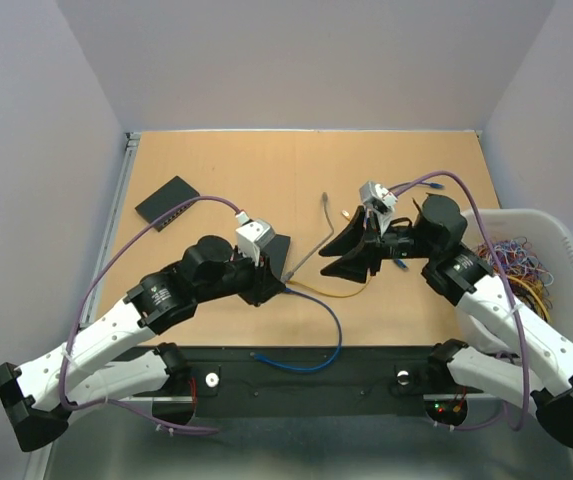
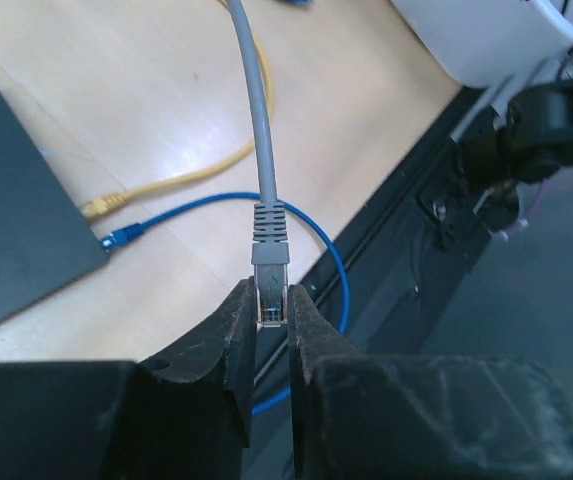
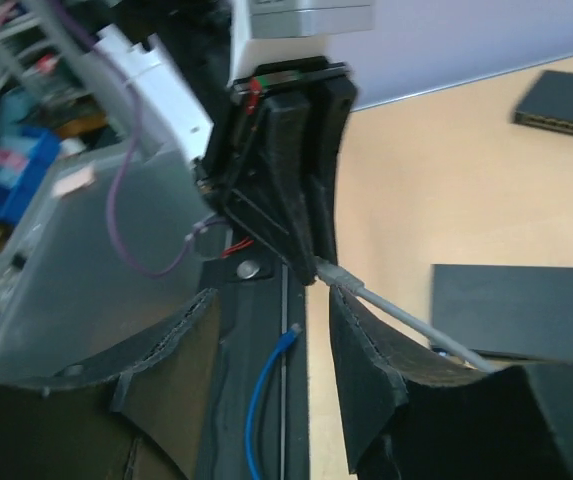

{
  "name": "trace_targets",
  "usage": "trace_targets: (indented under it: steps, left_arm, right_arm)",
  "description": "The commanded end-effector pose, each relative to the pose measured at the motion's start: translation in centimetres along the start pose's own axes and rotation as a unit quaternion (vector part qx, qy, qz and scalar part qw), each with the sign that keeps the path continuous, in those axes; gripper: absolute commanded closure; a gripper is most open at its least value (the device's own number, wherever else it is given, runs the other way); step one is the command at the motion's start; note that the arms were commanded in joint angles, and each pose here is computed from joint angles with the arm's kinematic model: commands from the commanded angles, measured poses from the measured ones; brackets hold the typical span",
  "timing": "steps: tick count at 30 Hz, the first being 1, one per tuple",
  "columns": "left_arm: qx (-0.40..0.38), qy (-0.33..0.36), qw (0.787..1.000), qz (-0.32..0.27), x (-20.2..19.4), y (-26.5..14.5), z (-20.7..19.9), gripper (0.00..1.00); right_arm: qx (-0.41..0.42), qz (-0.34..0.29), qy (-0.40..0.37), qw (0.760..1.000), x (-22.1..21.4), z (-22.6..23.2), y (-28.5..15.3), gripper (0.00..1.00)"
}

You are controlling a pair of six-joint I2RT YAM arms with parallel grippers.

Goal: Insert the plug into the switch port

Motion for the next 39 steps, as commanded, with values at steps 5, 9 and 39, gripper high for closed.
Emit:
trace_targets:
  steps: [5,9,39]
  left_arm:
    - [-0.147,0.031,0.986,0.070,-1.3,-1.3,-2.1,1.00]
    - [-0.181,0.050,0.979,0.073,-2.0,-1.7,-2.3,1.00]
    - [-0.182,0.046,0.979,0.080,-3.2,-1.7,-1.8,1.00]
  right_arm:
    - [0.180,0.038,-0.022,0.983,-0.8,-0.4,1.9,0.39]
    - [0.197,0.057,0.002,0.979,-2.2,-1.3,3.2,0.40]
    - [0.214,0.122,0.069,0.967,-8.1,-0.6,7.2,0.56]
Point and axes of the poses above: each gripper's point midway between its finger pads, its own y axis out along the fingers, its own z axis along the line the jaws close on, x = y × z, the point moved 9 cm from there along -y, back along the fingers, and after that the axes turned 1 degree about -y, right-handed, at the moved point
